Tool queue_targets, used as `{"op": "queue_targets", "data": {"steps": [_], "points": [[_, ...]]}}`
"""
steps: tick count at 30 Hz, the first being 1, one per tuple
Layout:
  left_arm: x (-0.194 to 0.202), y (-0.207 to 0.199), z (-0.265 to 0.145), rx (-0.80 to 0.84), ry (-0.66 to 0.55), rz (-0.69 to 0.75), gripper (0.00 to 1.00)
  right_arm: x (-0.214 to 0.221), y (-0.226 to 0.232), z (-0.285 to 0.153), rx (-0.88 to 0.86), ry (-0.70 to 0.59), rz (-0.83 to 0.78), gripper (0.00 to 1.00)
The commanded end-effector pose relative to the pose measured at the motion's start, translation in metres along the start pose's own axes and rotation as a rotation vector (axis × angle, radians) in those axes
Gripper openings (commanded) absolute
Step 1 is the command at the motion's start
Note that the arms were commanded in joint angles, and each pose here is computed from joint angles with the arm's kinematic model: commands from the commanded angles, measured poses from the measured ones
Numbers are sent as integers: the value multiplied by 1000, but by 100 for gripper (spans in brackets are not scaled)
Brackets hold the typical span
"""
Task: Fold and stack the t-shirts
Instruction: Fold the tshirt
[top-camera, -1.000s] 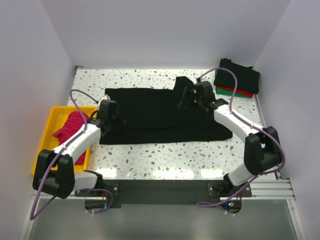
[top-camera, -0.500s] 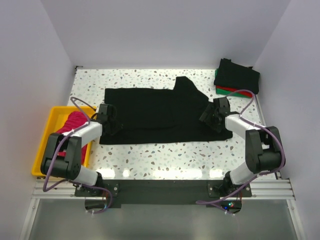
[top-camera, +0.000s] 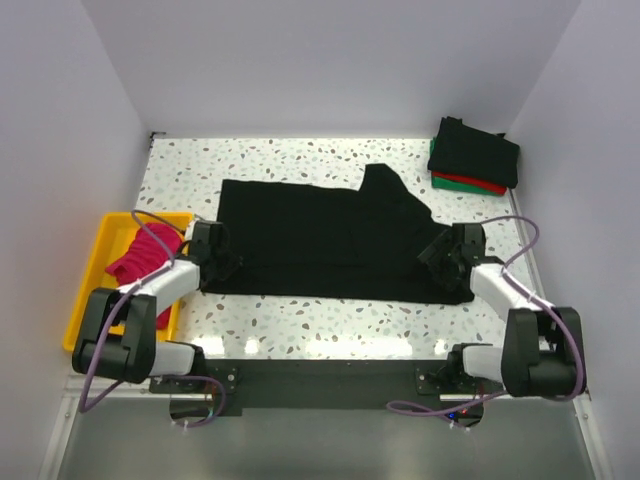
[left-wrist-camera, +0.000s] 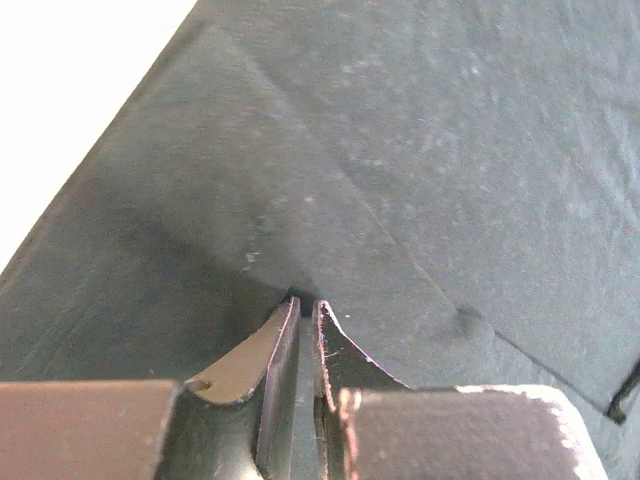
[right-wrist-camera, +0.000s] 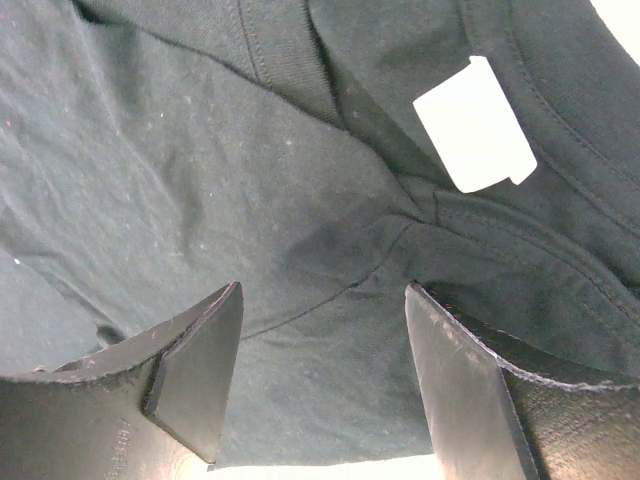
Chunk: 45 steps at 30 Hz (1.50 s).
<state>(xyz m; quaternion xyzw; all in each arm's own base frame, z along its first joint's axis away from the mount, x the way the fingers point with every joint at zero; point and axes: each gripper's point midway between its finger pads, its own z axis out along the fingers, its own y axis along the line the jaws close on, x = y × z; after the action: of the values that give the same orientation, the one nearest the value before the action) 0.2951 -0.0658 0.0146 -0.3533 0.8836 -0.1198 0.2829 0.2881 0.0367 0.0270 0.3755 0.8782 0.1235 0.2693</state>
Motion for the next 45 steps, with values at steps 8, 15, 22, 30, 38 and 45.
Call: {"op": "queue_targets", "data": {"steps": [8, 15, 22, 30, 38, 45], "points": [[28, 51, -21, -89, 20, -13, 17, 49, -72, -38, 187, 126, 10, 70], [18, 32, -48, -8, -1, 3, 20, 45, -57, -58, 107, 140, -74, 71], [-59, -59, -82, 170, -136, 69, 36, -27, 48, -77, -197, 18, -148, 73], [-132, -128, -22, 104, -136, 193, 41, -122, 129, -34, -260, -123, -251, 73], [-113, -120, -15, 116, -75, 196, 40, -102, 111, -26, -203, -39, -226, 70], [-48, -61, -64, 150, -13, 114, 52, -34, 46, -81, -123, 34, -139, 72]]}}
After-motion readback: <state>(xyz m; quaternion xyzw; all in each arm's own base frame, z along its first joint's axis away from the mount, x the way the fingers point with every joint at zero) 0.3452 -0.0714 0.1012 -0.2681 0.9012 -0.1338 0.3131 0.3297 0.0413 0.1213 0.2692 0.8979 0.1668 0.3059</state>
